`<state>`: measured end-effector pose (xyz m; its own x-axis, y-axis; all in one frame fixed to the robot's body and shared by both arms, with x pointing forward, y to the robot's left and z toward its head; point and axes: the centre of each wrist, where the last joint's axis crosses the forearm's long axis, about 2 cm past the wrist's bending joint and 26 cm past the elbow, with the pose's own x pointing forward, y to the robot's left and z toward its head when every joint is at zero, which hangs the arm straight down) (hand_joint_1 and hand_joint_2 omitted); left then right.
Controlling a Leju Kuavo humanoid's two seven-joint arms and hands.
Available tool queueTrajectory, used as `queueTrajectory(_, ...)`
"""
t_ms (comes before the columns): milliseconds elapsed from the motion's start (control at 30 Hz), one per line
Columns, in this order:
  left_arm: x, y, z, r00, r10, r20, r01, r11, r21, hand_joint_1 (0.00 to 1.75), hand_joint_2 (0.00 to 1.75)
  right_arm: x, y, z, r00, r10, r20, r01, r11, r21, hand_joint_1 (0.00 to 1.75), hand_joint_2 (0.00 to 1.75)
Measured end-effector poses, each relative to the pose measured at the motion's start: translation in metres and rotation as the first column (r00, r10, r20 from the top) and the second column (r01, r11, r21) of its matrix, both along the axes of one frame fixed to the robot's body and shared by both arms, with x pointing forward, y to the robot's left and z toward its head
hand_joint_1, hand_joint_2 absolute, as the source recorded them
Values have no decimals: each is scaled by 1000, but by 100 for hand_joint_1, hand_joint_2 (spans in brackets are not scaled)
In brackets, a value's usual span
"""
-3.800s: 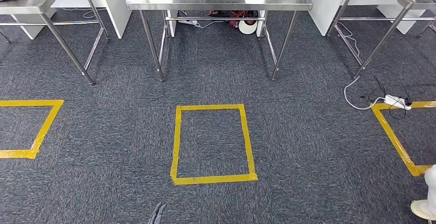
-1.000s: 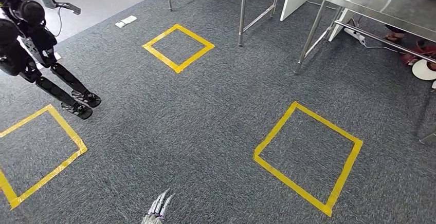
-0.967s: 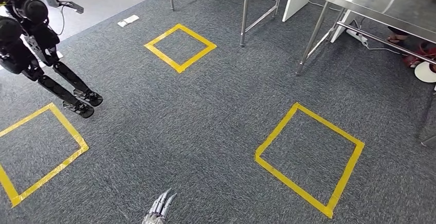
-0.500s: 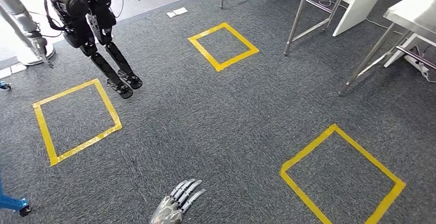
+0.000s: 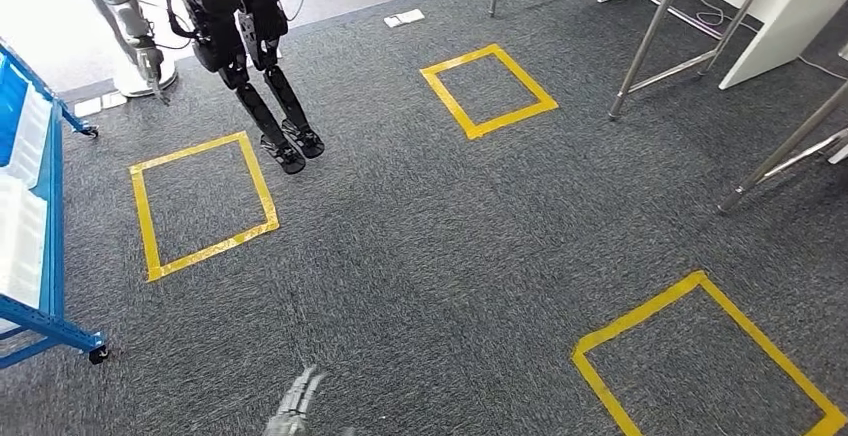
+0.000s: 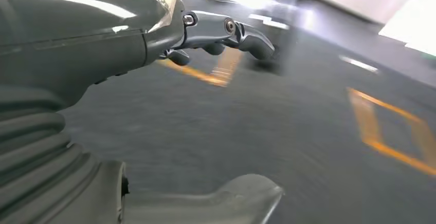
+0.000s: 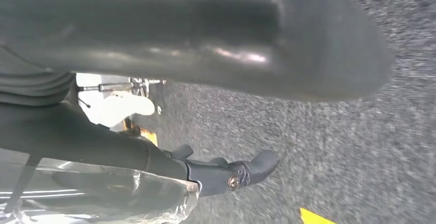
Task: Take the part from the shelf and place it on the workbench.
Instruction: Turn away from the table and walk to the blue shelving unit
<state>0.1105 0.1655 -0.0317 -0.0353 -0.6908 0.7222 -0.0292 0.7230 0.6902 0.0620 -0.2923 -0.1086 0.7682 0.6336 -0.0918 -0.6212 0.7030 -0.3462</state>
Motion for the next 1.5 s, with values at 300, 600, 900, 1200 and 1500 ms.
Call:
queueTrajectory(300,-7,30,-4,979,202,-9,-202,979,-13,0,0,1,5,0,1000,8,4,-8,1000,6,0,0)
queueTrajectory(600,-10,16,-4,988,153,18,-152,987,-50,0,0,1,3,0,999,35,1,-35,999,14,0,0)
queueTrajectory(900,-11,4,-4,991,135,9,-134,987,-88,0,0,-1,2,0,999,41,-7,-41,999,12,0,0)
queueTrajectory(1200,-14,30,-10,971,240,-15,-241,969,-51,0,0,3,2,0,999,37,0,-37,999,10,0,0)
queueTrajectory(1500,-16,47,-15,942,330,-54,-332,943,-19,0,0,0,-3,0,999,35,-24,-35,999,0,0,0)
